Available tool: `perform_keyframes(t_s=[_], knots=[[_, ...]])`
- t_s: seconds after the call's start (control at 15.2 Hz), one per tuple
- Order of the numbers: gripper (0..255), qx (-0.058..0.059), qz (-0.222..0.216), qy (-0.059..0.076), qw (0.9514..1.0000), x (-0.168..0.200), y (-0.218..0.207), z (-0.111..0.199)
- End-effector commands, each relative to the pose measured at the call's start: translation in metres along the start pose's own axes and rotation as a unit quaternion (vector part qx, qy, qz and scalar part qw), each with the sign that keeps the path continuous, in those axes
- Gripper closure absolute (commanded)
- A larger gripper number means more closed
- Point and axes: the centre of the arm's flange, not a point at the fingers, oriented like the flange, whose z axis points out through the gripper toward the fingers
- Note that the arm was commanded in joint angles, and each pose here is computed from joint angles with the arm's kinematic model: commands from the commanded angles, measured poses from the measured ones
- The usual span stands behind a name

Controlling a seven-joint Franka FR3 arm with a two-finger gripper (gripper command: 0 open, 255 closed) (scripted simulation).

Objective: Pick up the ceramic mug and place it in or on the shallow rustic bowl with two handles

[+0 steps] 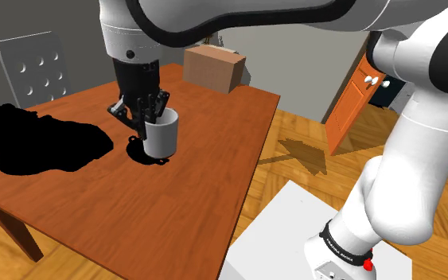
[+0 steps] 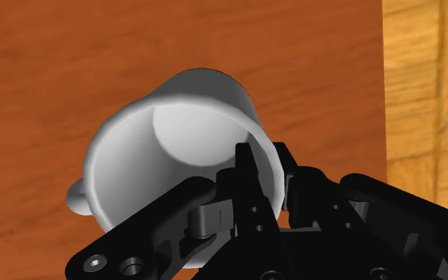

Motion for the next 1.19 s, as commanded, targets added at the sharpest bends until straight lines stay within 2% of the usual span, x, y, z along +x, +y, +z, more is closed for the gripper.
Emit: perform_keyframes(t_s=[0.0,0.73,1.12], knots=[[255,0.0,0.0,0.0,1.0,0.018,0.008,-0.004],[255,0.0,0.0,0.0,1.0,0.151,0.065,-0.023],[255,0.0,0.0,0.0,1.0,0.151,0.063,0.008]])
